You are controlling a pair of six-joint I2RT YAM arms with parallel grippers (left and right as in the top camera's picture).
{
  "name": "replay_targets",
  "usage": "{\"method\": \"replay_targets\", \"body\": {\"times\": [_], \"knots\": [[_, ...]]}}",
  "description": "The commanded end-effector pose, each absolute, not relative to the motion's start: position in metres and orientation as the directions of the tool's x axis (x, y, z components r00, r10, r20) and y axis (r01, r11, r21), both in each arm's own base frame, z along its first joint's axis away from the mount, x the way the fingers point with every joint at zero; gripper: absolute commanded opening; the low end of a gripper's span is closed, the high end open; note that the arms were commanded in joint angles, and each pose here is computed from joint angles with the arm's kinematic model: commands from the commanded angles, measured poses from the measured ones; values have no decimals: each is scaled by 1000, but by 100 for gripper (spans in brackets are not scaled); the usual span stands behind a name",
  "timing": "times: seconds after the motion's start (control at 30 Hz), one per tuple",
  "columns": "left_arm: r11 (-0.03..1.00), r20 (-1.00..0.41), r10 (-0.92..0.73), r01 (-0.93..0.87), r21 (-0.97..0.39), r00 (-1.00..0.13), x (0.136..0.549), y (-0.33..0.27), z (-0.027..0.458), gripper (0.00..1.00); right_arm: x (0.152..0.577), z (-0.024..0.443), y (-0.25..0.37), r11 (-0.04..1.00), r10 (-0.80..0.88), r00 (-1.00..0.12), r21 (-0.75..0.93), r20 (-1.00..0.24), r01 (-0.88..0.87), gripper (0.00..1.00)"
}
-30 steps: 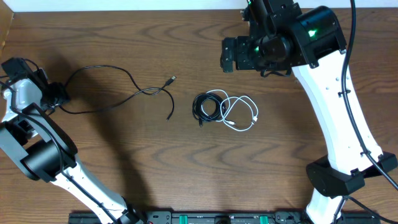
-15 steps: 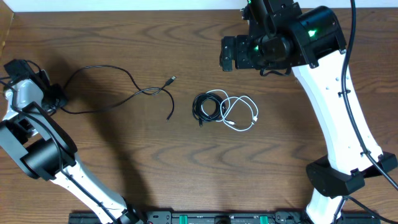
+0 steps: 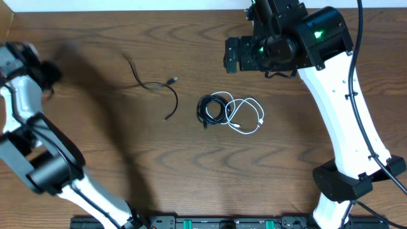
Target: Untangle cables
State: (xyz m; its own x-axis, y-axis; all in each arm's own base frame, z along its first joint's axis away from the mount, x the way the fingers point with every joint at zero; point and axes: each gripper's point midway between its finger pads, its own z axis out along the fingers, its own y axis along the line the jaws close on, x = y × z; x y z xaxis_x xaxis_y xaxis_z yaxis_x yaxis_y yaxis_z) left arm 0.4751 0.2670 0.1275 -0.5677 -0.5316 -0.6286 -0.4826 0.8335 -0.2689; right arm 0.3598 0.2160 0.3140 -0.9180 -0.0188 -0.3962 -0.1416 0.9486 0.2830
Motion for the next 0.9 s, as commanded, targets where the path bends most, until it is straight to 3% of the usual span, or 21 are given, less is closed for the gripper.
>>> {"method": "replay_targets", "body": {"times": [0.0, 0.23, 0.43, 0.53, 0.7, 0.87], "knots": [[834, -717, -551, -311, -455, -428, 505, 215, 235, 8, 359, 310, 218, 951, -34, -921, 272, -388, -150, 99], [882, -796, -448, -58, -467, -406, 528, 97, 308, 8, 352, 306, 214, 956, -45, -933, 257, -356, -144, 99], [874, -825, -334, 180, -452, -456, 524, -32, 336, 7, 351, 304, 211, 958, -73, -931, 235, -357, -165, 98], [860, -833, -302, 244, -448, -463, 520, -68, 342, 8, 351, 303, 207, 964, -72, -931, 214, -358, -157, 98], [873, -840, -298, 227, -432, -454, 522, -72, 341, 7, 351, 302, 203, 968, -73, -932, 202, -354, -152, 98], [930, -875, -300, 85, -356, -381, 534, -23, 341, 8, 351, 302, 203, 968, -72, -932, 202, -355, -152, 98]]}}
